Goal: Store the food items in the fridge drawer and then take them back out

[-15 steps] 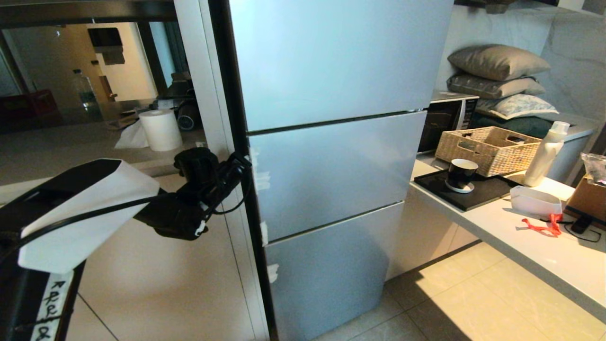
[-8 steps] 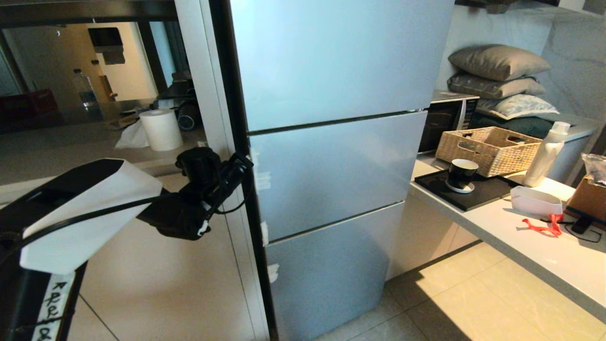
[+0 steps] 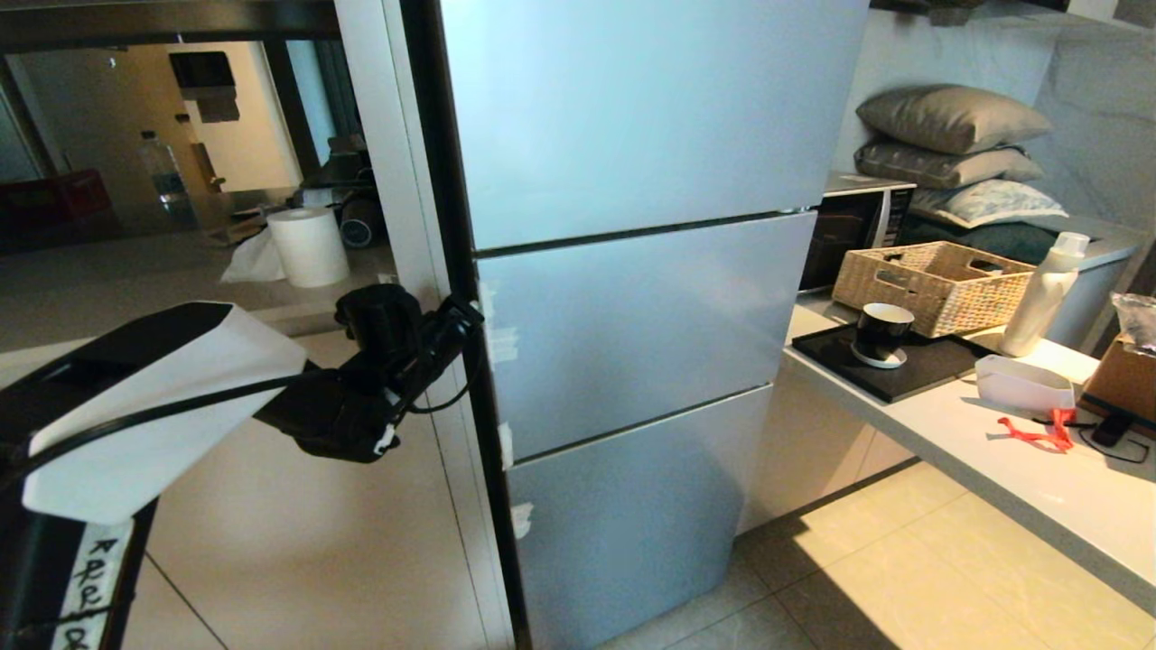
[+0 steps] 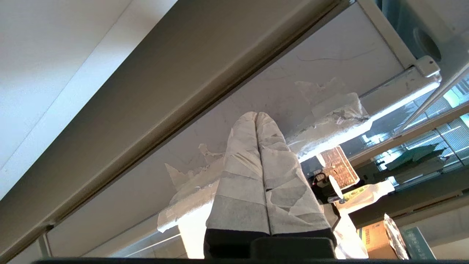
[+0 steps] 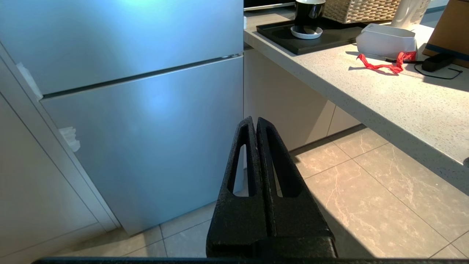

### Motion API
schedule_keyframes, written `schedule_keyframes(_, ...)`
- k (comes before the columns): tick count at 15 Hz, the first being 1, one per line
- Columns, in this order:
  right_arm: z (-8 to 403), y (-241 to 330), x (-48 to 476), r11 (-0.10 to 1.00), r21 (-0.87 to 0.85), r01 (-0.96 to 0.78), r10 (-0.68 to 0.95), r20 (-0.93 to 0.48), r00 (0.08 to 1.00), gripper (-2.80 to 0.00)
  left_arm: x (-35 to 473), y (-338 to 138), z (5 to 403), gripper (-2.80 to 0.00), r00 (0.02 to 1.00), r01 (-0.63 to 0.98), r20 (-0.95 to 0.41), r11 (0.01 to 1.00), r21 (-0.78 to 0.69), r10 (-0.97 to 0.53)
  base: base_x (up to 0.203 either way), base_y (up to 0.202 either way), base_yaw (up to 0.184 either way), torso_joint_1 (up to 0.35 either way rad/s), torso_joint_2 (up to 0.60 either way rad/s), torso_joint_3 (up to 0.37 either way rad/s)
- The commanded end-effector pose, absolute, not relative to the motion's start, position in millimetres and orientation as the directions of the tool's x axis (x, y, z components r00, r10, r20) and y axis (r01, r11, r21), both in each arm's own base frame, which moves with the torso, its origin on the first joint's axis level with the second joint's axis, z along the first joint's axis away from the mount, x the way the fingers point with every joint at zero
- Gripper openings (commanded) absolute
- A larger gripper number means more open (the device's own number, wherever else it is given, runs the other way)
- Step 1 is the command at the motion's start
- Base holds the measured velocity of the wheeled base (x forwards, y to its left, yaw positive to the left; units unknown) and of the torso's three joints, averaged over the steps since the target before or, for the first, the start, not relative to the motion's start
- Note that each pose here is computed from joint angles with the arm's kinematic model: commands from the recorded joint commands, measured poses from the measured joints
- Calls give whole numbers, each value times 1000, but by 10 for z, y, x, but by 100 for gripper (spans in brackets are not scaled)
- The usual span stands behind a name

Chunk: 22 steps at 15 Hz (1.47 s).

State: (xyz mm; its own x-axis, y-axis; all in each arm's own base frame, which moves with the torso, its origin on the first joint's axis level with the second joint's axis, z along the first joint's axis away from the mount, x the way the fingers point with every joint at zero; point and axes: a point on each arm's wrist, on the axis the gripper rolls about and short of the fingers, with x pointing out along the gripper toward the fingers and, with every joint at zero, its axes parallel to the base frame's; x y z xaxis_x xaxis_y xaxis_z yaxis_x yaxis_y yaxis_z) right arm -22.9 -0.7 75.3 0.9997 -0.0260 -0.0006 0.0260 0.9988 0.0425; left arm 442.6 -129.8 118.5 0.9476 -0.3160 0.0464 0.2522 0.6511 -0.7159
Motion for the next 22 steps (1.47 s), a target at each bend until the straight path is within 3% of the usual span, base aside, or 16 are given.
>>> schedule_keyframes(1,753,-7,-228,999,43,26,-26,-2,1000,-280,4402,-1316,1232,-280,944,268,62,643,-718,-325,0,0,0,0,0,0)
schedule_keyframes(13,753,-7,-228,999,43,26,-26,-2,1000,-280,4211,-1322,1202,-280,940,269,53,641,-719,-336,0,0,0,0,0,0)
schedule_keyframes(22,753,-7,-228,999,43,26,-26,-2,1000,-280,3596,-1544,1115,-280,903,317,30,617,-720,-429,0,0,0,0,0,0)
